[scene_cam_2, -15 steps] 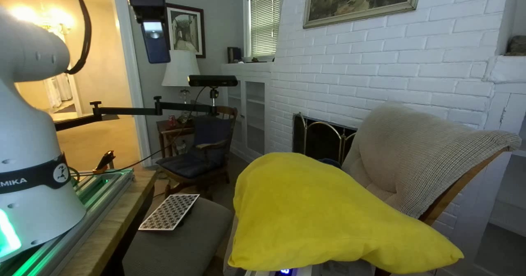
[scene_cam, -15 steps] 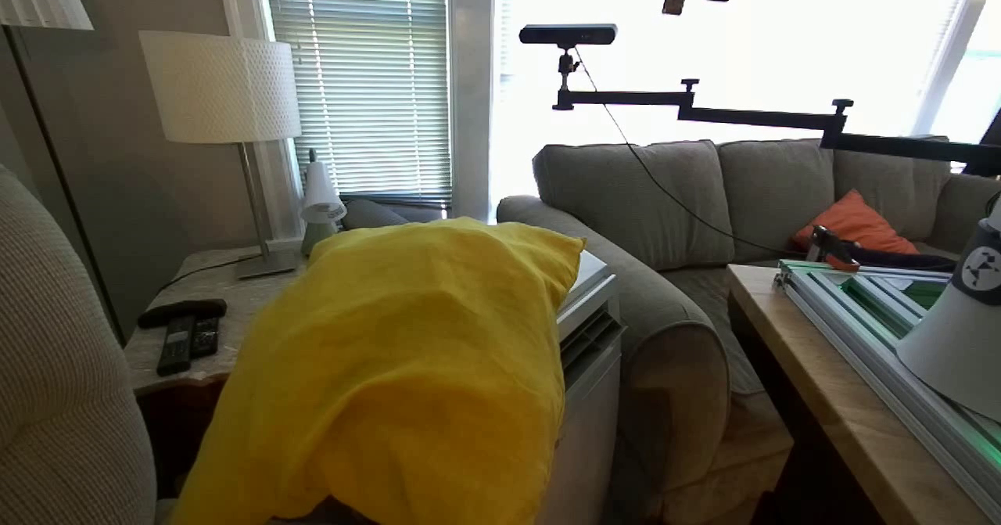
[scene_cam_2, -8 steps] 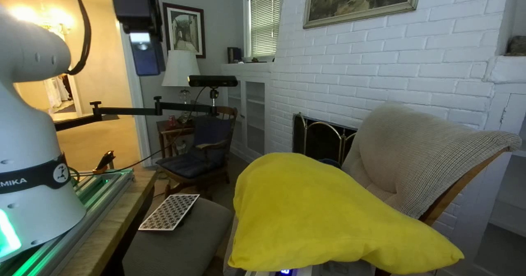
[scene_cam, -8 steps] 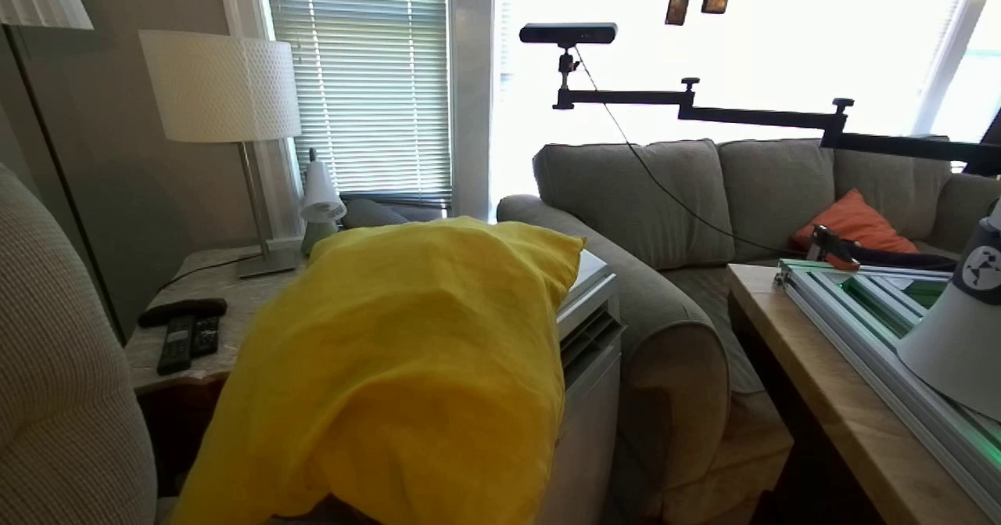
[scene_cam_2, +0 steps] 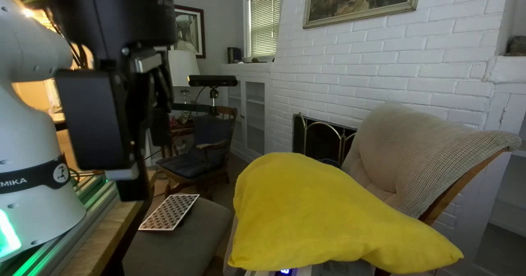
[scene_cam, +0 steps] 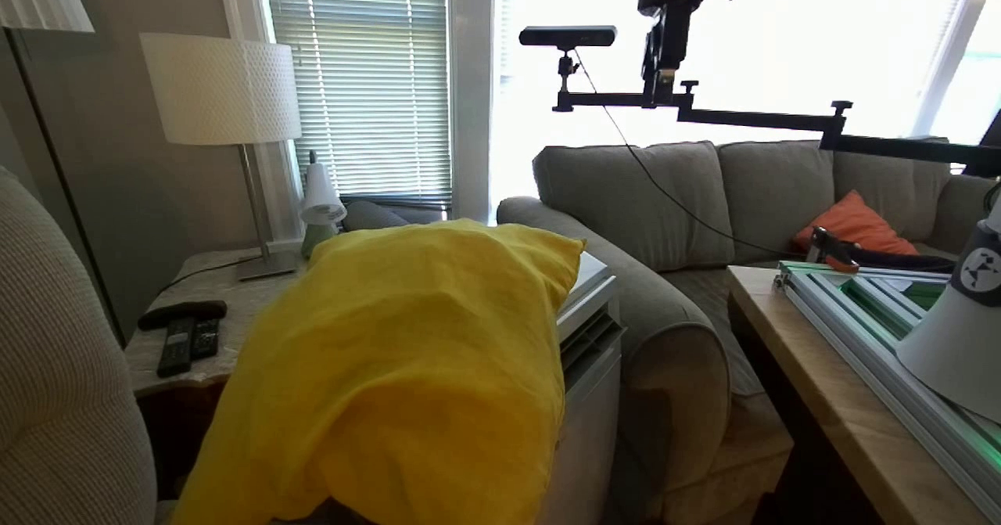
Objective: Put the yellow pillow on the grey chair.
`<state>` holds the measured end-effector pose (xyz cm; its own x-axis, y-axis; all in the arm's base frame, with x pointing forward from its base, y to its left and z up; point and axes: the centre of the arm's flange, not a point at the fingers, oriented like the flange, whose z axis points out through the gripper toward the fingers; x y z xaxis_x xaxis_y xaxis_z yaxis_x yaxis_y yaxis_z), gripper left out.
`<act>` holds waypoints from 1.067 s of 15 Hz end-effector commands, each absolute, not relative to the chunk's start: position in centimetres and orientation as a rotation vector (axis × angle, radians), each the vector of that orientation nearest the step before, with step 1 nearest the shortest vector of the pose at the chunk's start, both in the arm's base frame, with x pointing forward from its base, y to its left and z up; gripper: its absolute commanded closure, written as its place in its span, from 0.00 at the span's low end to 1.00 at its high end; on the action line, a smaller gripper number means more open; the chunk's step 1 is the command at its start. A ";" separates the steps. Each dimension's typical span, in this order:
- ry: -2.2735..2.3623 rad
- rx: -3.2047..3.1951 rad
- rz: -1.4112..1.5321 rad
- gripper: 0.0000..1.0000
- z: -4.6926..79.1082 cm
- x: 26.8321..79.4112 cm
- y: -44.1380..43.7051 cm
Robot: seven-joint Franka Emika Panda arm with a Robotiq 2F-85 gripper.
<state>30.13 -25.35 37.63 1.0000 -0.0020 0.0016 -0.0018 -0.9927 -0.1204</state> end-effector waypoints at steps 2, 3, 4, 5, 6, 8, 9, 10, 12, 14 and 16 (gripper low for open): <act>-0.058 -3.024 0.009 0.00 36.4 34.7 -26.9; -0.037 -3.025 0.000 0.00 36.8 32.3 -25.9; -0.042 -3.030 0.011 0.00 36.7 33.0 -25.9; -0.047 -3.033 0.023 0.00 36.5 33.5 -25.9; -0.051 -3.036 0.033 0.00 36.4 33.7 -25.9; -0.049 -3.019 0.010 0.00 36.1 33.2 -26.0; -0.042 -3.020 -0.002 0.00 35.4 33.0 -26.4; -0.037 -3.026 -0.011 0.00 34.8 33.1 -26.7; -0.079 -3.045 -0.092 0.00 33.4 34.5 -27.2; -0.133 -3.064 -0.198 0.00 32.5 36.1 -27.4; -0.179 -3.064 -0.289 0.00 31.6 37.4 -27.3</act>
